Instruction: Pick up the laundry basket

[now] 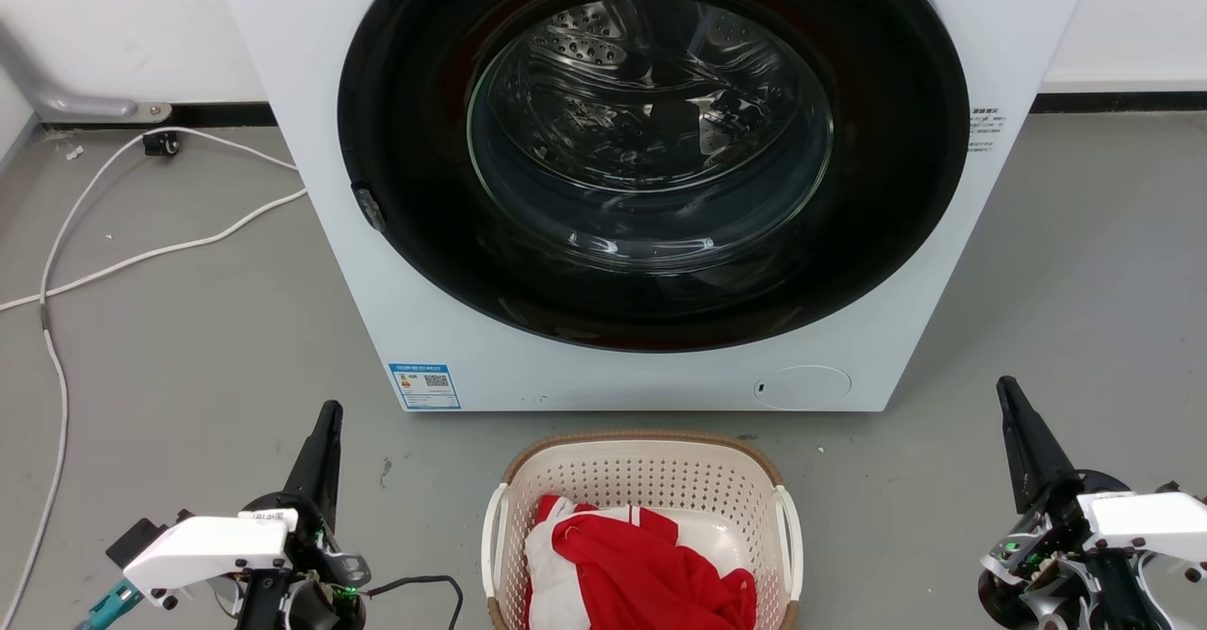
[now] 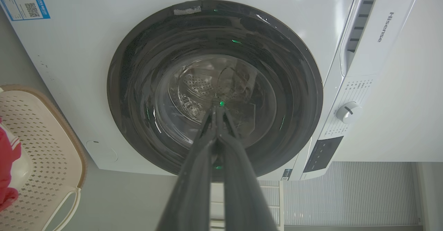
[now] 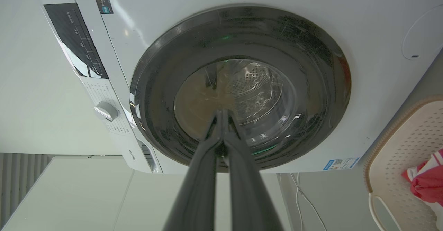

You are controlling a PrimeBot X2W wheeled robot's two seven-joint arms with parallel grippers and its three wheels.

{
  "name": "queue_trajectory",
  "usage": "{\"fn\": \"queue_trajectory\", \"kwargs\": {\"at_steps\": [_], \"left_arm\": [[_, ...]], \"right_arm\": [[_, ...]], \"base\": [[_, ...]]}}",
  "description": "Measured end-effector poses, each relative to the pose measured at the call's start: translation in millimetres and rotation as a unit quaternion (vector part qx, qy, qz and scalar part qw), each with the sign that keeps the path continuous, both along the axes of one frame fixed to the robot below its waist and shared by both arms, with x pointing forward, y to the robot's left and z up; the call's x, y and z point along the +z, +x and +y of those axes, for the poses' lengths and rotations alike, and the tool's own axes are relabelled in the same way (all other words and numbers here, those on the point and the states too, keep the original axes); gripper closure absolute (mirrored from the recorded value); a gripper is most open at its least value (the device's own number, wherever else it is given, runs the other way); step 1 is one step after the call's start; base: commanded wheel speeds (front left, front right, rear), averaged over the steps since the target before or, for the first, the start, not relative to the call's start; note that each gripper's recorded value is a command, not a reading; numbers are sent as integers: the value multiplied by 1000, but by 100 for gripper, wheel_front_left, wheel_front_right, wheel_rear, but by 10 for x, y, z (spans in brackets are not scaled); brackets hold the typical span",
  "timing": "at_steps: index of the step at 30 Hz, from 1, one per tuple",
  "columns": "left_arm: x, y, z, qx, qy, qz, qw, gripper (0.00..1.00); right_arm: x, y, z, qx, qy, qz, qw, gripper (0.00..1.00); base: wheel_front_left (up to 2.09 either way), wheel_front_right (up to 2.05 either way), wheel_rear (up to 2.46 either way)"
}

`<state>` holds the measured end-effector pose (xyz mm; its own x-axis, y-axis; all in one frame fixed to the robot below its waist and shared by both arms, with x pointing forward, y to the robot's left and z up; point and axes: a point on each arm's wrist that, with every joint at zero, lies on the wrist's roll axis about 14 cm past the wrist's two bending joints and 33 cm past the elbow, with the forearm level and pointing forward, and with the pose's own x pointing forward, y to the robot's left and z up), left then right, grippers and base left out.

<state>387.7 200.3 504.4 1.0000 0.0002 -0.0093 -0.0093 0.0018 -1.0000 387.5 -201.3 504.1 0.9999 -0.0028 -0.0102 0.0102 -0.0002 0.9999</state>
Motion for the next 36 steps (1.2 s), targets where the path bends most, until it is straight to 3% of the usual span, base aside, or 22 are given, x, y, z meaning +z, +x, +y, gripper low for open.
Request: {"fn": "queue_trajectory", "kwargs": {"at_steps": [17, 18, 23, 28, 36], "left_arm": [[0, 0, 2, 1, -1, 0, 1000, 100], [-12, -4, 2, 1, -1, 2, 1000, 0], [-254, -118, -22, 2, -6, 37, 999, 0], [-227, -106, -80, 0, -1, 33, 999, 0], [-164, -83, -128, -3, 57, 25, 998, 0]], "right_arm": [[0, 0, 1, 0, -1, 0, 1000, 100], [-13, -5, 1, 0, 0, 2, 1000, 0], [-250, -120, 6, -3, 3, 37, 999, 0], [-232, -119, 33, -6, -2, 34, 999, 0], [-177, -115, 32, -12, -46, 27, 998, 0]], "base": [[0, 0, 0], [0, 0, 0], [0, 0, 0], [0, 0, 0], [0, 0, 0]]}}
